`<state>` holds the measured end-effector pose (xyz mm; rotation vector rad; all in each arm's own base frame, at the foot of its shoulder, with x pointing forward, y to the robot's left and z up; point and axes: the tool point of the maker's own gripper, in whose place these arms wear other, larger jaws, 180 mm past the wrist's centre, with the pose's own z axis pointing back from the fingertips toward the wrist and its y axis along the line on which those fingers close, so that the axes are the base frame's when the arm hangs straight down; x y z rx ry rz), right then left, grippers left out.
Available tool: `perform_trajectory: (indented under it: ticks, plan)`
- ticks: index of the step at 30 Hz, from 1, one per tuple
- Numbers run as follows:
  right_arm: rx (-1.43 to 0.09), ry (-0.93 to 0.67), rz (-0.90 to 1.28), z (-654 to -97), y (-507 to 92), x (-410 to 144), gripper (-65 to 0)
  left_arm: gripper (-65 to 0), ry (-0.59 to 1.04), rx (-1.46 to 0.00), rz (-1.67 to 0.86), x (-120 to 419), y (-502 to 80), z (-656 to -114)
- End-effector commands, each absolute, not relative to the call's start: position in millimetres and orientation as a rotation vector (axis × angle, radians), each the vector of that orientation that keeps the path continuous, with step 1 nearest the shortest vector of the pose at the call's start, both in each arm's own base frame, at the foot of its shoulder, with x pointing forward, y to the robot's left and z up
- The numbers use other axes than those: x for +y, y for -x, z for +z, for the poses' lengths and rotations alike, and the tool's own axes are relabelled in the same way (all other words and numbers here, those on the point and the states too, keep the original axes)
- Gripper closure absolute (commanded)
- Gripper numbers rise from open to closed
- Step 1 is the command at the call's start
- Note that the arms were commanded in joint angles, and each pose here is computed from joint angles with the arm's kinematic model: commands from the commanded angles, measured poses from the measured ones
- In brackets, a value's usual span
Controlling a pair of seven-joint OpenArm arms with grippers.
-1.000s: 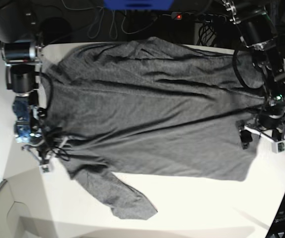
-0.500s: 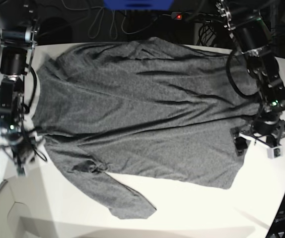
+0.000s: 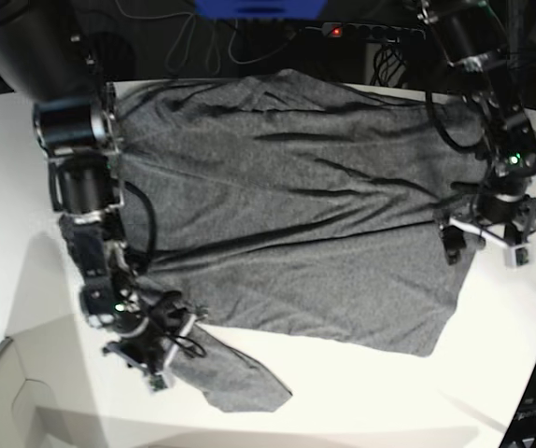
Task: Layout the t-shirt on the table in an organized manner, then fold the t-shirt properly
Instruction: 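Grasp the sleeve with the right gripper and pull it outward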
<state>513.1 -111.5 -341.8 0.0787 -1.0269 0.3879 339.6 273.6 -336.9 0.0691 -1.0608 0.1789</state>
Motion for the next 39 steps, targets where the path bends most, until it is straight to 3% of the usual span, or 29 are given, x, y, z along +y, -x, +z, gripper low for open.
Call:
perform_trajectory:
  ticks: [1, 9, 14, 19, 22, 26, 27, 34, 39]
  plan:
    - [-1.084, -0.06, 0.372, -322.9, -529.9, -122.6, -32.2, -65.0, -0.084, -1.119, 0.178, 278.3, -340.6, -319.0]
    - [-1.149, -0.129, 0.336, -347.3, -542.5, -117.7, -32.5, -65.0, -0.168, -1.111, 0.232, 299.7, -291.7, -313.8]
    - [-1.129, -0.038, 0.268, -364.1, -539.7, -139.1, -32.6, -65.0, -0.224, -1.079, 0.264, 319.6, -266.5, -317.0]
    - [-1.097, -0.008, 0.366, -374.9, -533.9, -123.7, -31.9, -65.0, -0.239, -1.067, 0.284, 327.0, -259.6, -320.0]
    - [-1.083, -0.001, 0.396, -378.5, -531.6, -120.4, -25.4, -65.0, -0.233, -1.073, 0.281, 323.7, -261.5, -318.7]
    - [-1.086, -0.007, 0.397, -380.7, -529.2, -119.8, -3.0, -65.0, -0.216, -1.088, 0.296, 316.8, -264.1, -316.8]
    - [-1.081, -0.004, 0.396, -381.4, -528.8, -121.0, 0.0, -65.0, -0.217, -1.097, 0.293, 315.5, -264.9, -313.5]
    - [-1.164, 0.012, 0.391, -358.9, -532.9, -131.1, 0.0, -65.0, -0.192, -1.149, 0.249, 299.3, -280.2, -297.1]
    - [-1.338, 0.002, 0.342, -321.8, -512.1, -140.0, 0.0, -65.0, -0.158, -1.176, 0.231, 288.3, -287.3, -290.4]
